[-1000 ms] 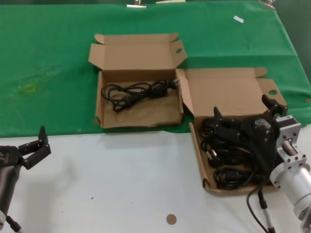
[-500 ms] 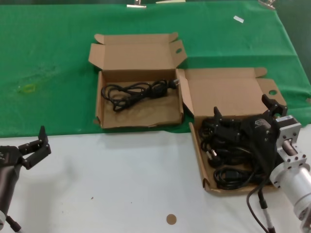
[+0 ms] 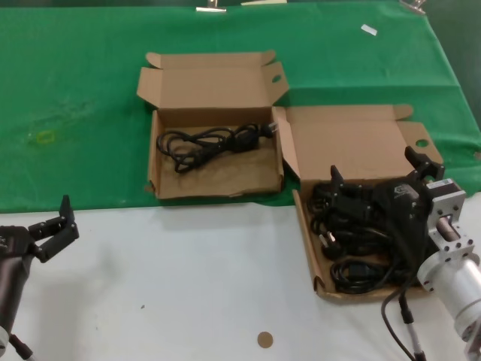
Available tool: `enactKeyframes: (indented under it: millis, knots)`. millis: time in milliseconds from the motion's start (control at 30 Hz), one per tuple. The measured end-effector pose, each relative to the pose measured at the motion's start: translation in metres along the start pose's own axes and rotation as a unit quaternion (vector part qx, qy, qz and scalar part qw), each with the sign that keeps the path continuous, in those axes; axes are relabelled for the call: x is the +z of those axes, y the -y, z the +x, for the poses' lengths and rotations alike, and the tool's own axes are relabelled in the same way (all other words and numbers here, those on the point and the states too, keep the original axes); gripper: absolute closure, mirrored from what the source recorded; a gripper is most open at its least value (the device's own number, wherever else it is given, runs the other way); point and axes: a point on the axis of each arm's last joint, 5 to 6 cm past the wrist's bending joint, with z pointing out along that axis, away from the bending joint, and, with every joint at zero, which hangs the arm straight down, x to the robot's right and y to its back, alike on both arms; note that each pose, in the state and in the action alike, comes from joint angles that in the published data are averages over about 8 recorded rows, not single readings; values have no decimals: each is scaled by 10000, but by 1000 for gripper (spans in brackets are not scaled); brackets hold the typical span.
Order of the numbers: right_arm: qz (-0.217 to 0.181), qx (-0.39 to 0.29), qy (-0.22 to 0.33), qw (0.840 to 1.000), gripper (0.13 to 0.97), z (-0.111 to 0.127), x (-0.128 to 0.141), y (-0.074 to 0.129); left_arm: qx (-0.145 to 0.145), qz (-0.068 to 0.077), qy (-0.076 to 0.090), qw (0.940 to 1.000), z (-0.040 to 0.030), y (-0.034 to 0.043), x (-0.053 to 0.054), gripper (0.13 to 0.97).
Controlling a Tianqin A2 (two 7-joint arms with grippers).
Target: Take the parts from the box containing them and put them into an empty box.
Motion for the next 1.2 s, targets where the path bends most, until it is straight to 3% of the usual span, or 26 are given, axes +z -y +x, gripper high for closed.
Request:
enactKeyframes:
  millis: [1200]
  knots:
    - [0, 0, 0, 10000, 130, 0, 0, 0, 0, 0, 0, 10000, 0, 0, 0, 132]
